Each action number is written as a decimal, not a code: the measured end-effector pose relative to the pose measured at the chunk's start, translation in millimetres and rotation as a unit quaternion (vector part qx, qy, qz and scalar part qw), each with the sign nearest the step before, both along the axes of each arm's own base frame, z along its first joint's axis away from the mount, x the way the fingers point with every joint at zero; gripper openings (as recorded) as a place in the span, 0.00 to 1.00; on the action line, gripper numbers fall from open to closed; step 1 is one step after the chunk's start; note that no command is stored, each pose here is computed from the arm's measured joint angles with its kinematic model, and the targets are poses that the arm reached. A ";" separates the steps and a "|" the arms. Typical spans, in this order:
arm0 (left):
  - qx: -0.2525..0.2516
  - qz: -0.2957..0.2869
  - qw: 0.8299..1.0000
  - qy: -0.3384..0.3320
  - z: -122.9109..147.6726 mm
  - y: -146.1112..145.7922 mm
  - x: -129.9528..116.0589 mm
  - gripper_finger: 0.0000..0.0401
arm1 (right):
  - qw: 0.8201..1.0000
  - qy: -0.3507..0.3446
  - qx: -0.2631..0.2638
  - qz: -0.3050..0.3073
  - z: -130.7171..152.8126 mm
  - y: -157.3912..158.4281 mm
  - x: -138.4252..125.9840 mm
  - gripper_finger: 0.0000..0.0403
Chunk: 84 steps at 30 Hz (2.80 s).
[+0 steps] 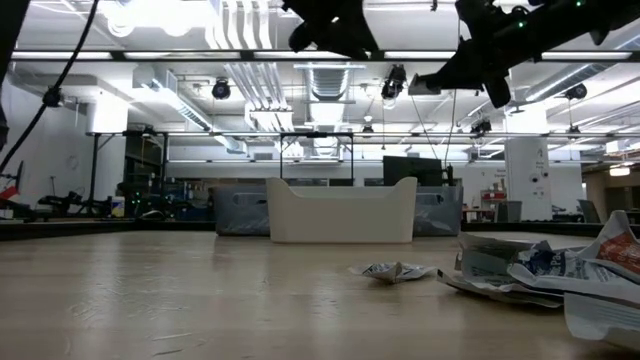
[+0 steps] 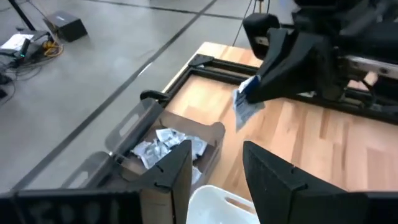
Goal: Pick & Place First Aid Supplies
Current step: Put the white alcohol pad into the right black bin
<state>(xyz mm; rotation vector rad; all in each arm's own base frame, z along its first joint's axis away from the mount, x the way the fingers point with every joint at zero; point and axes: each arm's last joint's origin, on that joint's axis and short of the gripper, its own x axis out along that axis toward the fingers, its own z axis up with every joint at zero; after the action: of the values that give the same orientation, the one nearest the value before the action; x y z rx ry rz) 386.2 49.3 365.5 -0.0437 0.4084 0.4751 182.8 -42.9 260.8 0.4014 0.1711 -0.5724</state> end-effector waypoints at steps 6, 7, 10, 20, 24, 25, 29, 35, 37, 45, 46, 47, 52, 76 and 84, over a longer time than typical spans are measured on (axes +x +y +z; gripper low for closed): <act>-0.027 -0.004 1.000 0.001 -10.4 -13.9 -19.8 0.35 | 1.000 0.010 0.008 0.000 -2.4 0.1 -0.7 0.02; -0.035 -0.003 0.999 0.004 -15.2 -16.7 -23.9 0.35 | 1.000 0.011 0.008 0.000 -2.5 0.1 -0.7 0.02; -0.052 -0.006 0.999 -0.005 -30.1 -25.6 -34.3 0.35 | 1.000 0.010 0.009 0.000 -2.5 0.2 -0.7 0.02; -0.072 -0.022 0.991 -0.109 -70.7 -39.6 -93.5 0.35 | 0.999 0.030 0.021 -0.006 -11.4 -2.2 7.1 0.02; -0.071 -0.023 0.990 -0.124 -75.9 -39.3 -121.7 0.35 | 0.998 0.055 0.026 -0.020 -17.5 -9.6 16.6 0.02; -0.067 -0.024 0.990 -0.125 -76.4 -39.1 -128.4 0.35 | 0.998 0.059 0.027 -0.025 -17.9 -12.3 19.2 0.02; -0.049 -0.030 0.989 -0.138 -76.2 -38.7 -153.5 0.35 | 0.996 0.075 0.021 -0.048 -15.1 -27.2 29.5 0.02; -0.039 -0.019 0.987 -0.157 -82.0 -32.7 -186.4 0.34 | 0.991 0.101 0.014 -0.087 -7.6 -55.0 40.3 0.02; -0.039 -0.016 0.986 -0.163 -85.7 -30.6 -195.4 0.34 | 0.989 0.115 0.013 -0.096 -5.3 -63.1 43.1 0.02; -0.070 -0.053 0.982 -0.166 -104.9 -24.1 -215.1 0.32 | 0.977 0.182 0.036 -0.102 -4.2 -89.4 48.8 0.02; -0.073 -0.059 0.982 -0.164 -106.8 -23.3 -215.6 0.31 | 0.975 0.192 0.039 -0.105 -4.9 -92.0 49.4 0.02; -0.076 -0.063 0.982 -0.161 -108.6 -22.3 -215.9 0.31 | 0.973 0.201 0.044 -0.107 -6.0 -94.5 50.1 0.02; -0.071 -0.068 0.983 -0.154 -111.9 -17.7 -216.7 0.30 | 0.964 0.238 0.069 -0.101 -13.4 -105.5 58.3 0.02; -0.057 -0.053 0.987 -0.140 -109.0 -13.2 -238.2 0.30 | 0.935 0.302 0.172 -0.069 -66.3 -157.2 95.6 0.02; -0.058 -0.053 0.989 -0.129 -111.1 -13.2 -238.4 0.30 | 0.923 0.330 0.188 -0.065 -76.5 -161.9 103.2 0.02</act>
<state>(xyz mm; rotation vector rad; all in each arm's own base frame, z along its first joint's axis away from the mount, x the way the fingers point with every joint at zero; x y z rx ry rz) 147.8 36.1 254.4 -0.1928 0.1825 0.3346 286.0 -204.8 184.3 0.5839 0.9195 -0.7966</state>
